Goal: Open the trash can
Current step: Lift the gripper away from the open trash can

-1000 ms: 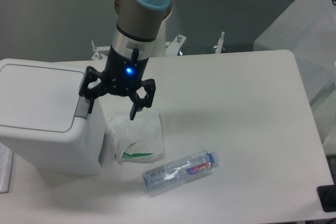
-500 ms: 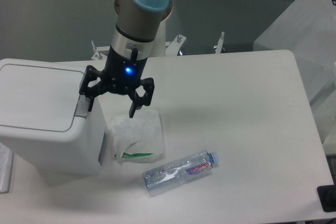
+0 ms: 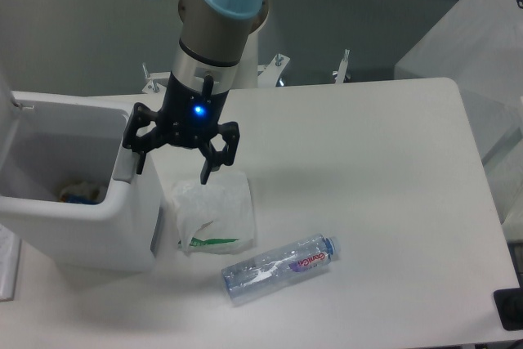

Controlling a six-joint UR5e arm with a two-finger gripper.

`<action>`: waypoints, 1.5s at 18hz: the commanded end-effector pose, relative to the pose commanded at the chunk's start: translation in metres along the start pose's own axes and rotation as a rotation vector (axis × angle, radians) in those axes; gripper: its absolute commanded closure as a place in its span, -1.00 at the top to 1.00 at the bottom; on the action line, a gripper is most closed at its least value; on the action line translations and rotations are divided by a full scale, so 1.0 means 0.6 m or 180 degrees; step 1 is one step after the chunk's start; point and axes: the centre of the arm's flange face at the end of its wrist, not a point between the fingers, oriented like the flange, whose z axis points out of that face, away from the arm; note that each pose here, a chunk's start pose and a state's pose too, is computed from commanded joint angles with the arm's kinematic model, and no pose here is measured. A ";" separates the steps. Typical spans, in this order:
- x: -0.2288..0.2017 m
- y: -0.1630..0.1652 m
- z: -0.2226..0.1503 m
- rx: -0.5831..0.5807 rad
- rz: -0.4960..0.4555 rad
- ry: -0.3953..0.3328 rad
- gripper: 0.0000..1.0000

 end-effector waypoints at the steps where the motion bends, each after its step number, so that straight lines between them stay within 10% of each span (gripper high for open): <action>1: 0.000 0.000 0.000 0.0000 0.0000 0.0000 1.00; 11: -0.103 -0.044 -0.040 0.0315 0.0190 -0.0342 1.00; 17: -0.318 -0.013 -0.042 -0.0074 0.0946 -0.0889 1.00; 27: -0.514 0.015 -0.025 -0.0651 0.1989 -0.1069 1.00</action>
